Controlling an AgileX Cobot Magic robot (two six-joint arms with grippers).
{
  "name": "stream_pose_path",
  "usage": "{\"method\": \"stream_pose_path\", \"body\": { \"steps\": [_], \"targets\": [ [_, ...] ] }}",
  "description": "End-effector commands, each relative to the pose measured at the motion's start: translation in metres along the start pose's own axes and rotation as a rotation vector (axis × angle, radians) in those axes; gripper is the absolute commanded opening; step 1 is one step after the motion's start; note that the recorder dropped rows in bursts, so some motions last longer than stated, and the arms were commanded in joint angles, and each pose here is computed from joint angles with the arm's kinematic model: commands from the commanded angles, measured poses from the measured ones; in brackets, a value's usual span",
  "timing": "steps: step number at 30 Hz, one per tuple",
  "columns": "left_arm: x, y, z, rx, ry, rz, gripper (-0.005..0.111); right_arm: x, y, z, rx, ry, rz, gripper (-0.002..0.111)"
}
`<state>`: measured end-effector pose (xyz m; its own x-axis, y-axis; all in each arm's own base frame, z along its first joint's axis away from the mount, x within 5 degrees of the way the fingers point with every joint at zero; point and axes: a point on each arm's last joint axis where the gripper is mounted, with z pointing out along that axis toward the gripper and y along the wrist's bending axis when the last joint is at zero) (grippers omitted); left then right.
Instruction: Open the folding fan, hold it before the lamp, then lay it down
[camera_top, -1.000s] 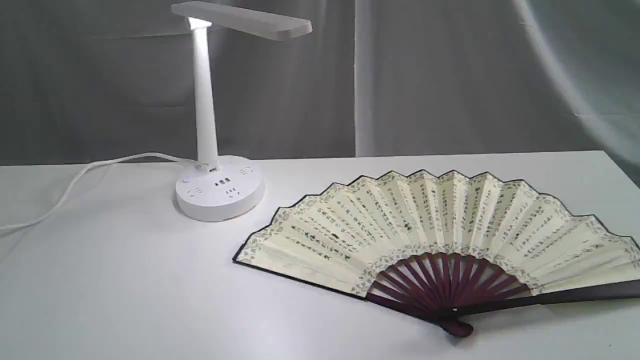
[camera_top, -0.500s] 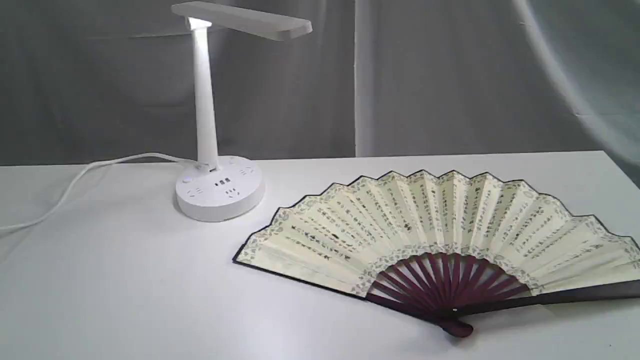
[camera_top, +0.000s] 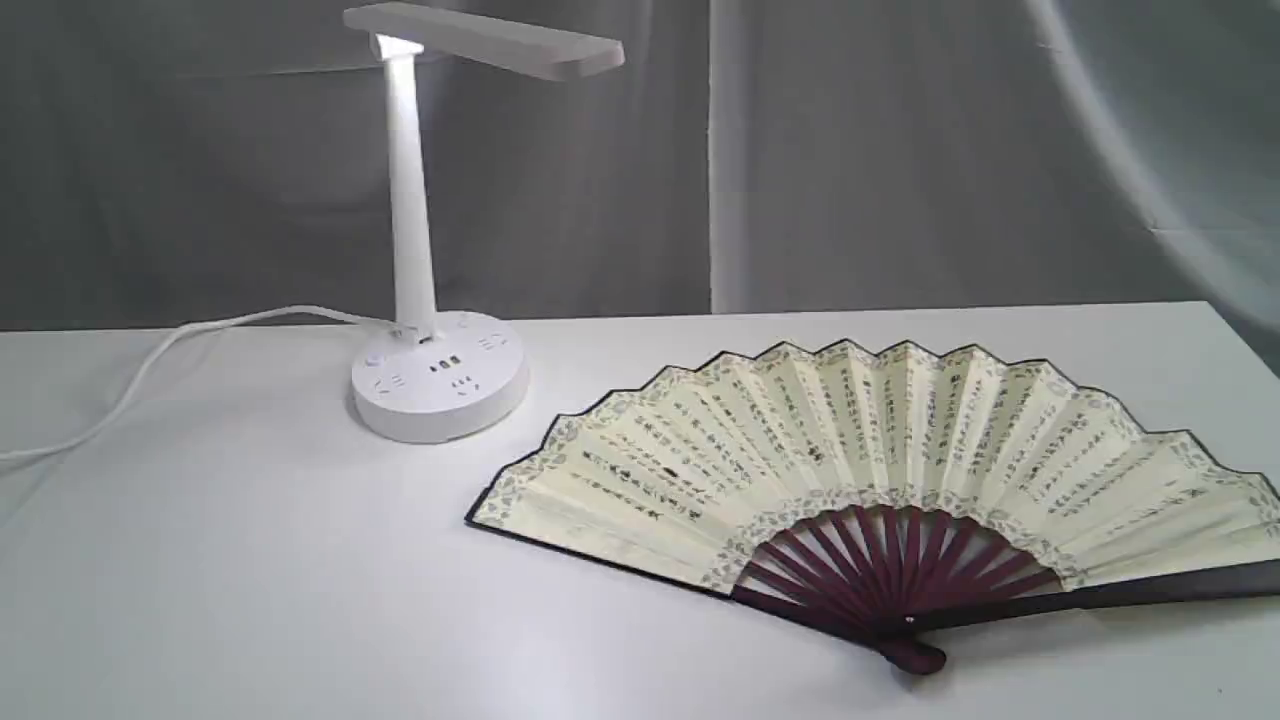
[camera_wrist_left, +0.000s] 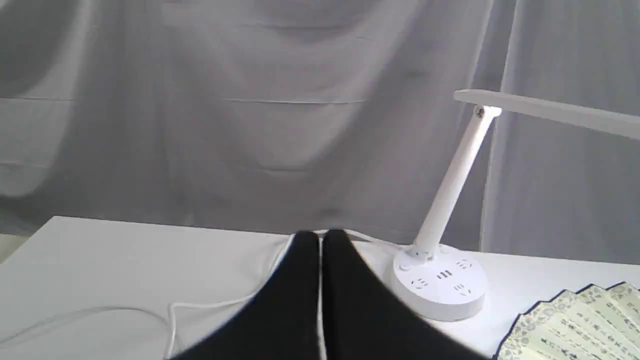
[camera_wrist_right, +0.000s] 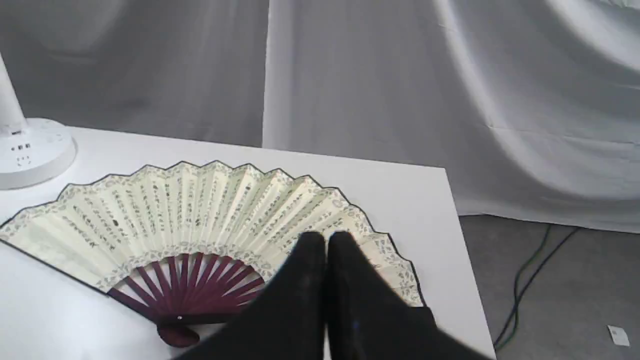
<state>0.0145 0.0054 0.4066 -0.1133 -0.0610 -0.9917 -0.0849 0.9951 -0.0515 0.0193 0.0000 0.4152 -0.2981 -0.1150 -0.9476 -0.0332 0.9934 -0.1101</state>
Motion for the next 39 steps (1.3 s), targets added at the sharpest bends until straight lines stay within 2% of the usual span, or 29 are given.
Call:
{"method": "stream_pose_path", "body": {
  "steps": [1, 7, 16, 20, 29, 35, 39],
  "targets": [
    [0.0, 0.0, -0.005, -0.001, -0.022, -0.016, 0.0, 0.01, -0.002, -0.017, 0.035, -0.054, 0.007, 0.0],
    [0.005, 0.001, -0.018, 0.002, -0.063, -0.02, 0.0, 0.03, -0.008, -0.039, 0.137, -0.114, -0.027, 0.0],
    [0.039, 0.005, -0.052, 0.017, -0.237, -0.025, 0.0, 0.071, -0.004, -0.056, 0.162, -0.202, -0.03, 0.0],
    [0.044, 0.006, -0.05, 0.006, -0.176, -0.021, 0.0, 0.078, -0.004, -0.051, 0.158, -0.137, -0.031, 0.0],
    [0.054, 0.005, -0.036, 0.009, -0.167, -0.018, 0.0, 0.084, -0.002, -0.04, 0.145, -0.115, -0.033, 0.0],
    [0.073, 0.004, -0.01, 0.022, -0.183, -0.038, 0.0, 0.09, 0.001, -0.013, 0.126, -0.164, -0.034, 0.0],
    [0.087, 0.005, 0.006, 0.009, -0.213, 0.006, 0.0, 0.097, 0.006, 0.007, 0.08, -0.215, -0.01, 0.0]
  ]
}}
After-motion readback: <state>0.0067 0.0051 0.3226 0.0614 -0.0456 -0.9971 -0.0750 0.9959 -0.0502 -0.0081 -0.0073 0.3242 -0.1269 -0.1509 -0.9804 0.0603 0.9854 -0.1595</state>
